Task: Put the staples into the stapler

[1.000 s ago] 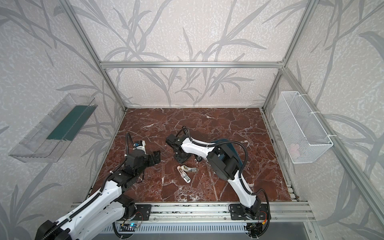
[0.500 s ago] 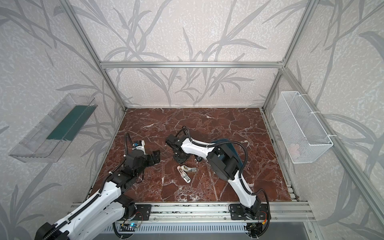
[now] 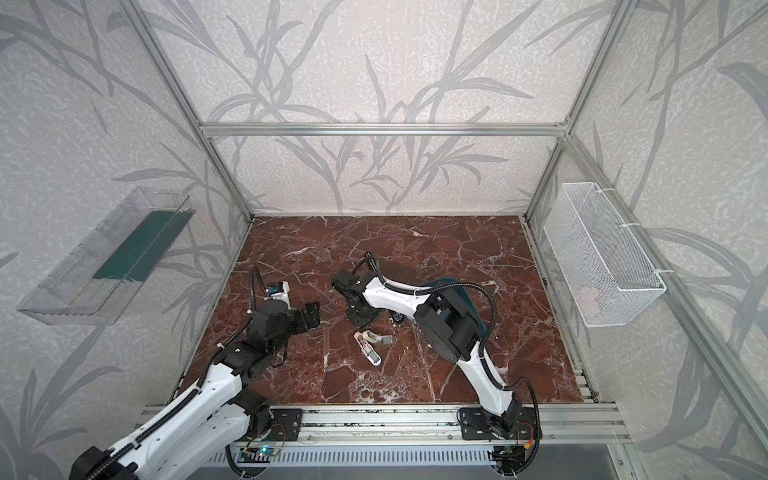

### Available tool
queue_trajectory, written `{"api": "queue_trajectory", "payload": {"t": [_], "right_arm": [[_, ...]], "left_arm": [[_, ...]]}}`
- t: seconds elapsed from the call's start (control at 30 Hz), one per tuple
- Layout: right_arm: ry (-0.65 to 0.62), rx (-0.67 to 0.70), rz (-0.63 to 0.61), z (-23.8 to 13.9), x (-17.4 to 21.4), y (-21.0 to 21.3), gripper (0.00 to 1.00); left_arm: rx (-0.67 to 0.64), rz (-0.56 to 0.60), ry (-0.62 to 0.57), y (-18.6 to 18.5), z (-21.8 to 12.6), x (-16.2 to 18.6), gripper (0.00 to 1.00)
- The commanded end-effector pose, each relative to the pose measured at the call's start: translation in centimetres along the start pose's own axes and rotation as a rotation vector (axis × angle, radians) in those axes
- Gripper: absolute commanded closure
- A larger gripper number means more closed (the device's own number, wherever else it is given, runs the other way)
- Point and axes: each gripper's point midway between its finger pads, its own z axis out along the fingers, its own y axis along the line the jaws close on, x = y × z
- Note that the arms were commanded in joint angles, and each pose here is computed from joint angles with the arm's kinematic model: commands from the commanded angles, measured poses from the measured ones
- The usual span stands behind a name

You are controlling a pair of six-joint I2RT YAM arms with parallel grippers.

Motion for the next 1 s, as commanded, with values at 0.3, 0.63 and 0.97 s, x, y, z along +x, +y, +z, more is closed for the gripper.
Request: {"api": "queue_trajectory", "payload": {"t": [0.3,0.63,0.97], "right_arm": [[-0.206,-0.038,0.053,-5.5,-4.0,-0.7,0.87],[-0.403,0.013,0.101,-11.1,-3.5,-5.6,0.87],[-0.578,-0.022,0.06,-11.6,-0.9,-8.7,0.88]], "left_arm": [[0.012,-0.022,0.004,-0.2,-0.2,-0.3,0.01],[0.127,-0.049,0.031,-2.5,-0.6,-0.5,0.01],[0.214,-0.041,0.08,-4.3,-0.3,0.1,0.01]]}}
